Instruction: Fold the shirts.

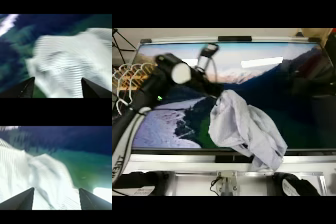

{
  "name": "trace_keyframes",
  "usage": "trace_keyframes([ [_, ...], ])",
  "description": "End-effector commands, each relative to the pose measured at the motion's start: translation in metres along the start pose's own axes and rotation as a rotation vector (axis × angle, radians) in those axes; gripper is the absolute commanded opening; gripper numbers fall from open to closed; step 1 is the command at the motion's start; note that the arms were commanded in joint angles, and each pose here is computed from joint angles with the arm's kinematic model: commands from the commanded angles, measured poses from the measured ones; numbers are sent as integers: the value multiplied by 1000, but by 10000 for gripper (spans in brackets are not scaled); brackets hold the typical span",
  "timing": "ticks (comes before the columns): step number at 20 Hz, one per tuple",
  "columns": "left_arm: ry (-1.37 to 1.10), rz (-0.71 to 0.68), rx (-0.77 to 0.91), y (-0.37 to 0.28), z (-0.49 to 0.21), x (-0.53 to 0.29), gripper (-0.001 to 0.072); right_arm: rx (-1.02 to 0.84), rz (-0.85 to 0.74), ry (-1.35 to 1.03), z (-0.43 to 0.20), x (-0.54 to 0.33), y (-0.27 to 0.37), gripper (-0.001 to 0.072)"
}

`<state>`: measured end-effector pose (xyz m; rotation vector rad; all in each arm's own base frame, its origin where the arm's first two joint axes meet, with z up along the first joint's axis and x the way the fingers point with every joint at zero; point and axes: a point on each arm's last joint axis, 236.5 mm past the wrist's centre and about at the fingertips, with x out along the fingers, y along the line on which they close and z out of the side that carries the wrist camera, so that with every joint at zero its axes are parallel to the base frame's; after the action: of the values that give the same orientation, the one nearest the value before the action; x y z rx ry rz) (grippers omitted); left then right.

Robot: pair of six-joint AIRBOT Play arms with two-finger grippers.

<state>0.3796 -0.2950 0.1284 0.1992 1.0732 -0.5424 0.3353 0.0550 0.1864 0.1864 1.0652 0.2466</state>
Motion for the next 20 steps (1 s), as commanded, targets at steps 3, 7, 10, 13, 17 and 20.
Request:
trace_keyframes([
  [3, 253, 109, -210, 102, -74, -10, 720, -1, 176, 197, -3, 96, 28, 679],
  [7, 414, -117, -290, 39, -146, 69, 720, -194, 240, 308, -28, 150, 78, 679],
  [10, 428, -213, -301, -11, -185, 112, 720, -257, 262, 376, -48, 175, 102, 679],
  [13, 394, -230, -295, -37, -202, 139, 718, -289, 274, 444, -65, 196, 109, 679],
  [17, 333, -254, -301, -56, -192, 157, 442, -296, 287, 548, -90, 216, 111, 678],
  [20, 289, -252, -311, -52, -181, 159, 122, -287, 344, 553, -92, 217, 125, 297],
])
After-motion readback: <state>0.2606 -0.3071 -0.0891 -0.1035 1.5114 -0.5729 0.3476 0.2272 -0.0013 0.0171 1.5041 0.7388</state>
